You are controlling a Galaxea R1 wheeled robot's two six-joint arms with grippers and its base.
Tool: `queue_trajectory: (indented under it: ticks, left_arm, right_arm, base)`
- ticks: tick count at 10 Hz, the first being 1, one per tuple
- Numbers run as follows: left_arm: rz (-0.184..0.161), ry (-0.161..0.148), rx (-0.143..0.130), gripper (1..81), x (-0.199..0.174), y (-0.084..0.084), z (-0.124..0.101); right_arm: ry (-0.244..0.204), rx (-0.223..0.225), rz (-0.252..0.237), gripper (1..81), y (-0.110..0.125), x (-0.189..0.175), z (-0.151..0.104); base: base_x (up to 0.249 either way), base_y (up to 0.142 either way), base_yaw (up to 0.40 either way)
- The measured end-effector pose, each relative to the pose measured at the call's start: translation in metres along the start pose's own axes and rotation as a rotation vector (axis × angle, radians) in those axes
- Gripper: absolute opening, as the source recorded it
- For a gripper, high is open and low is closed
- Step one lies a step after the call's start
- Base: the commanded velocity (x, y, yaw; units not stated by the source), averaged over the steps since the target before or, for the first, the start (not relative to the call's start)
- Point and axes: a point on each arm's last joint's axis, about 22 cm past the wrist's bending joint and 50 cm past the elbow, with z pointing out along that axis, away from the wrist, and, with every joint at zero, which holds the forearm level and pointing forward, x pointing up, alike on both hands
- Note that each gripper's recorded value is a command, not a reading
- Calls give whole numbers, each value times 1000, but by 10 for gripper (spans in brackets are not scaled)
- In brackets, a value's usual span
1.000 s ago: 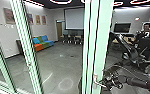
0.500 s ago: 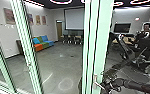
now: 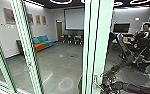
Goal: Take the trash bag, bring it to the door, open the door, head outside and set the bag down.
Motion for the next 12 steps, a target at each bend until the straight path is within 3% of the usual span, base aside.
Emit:
queue_trajectory:
  ticks: [3, 6, 9, 12]
  left_arm:
    - [-6, -1, 2, 10, 0, -2, 0]
    - [-24, -1, 18, 10, 0, -15, -4]
    - [-27, 0, 15, 10, -1, -13, -3]
    - [-30, -3, 18, 10, -1, -15, -4]
  right_arm:
    - [75, 37, -49, 811, 11, 21, 8]
    - [123, 54, -100, 811, 9, 34, 12]
    - [170, 48, -147, 811, 5, 46, 12]
    - [217, 13, -259, 811, -1, 60, 7]
  base:
    - [0, 0, 0]
    - [0, 0, 0]
    - [0, 0, 0]
    - [0, 0, 0]
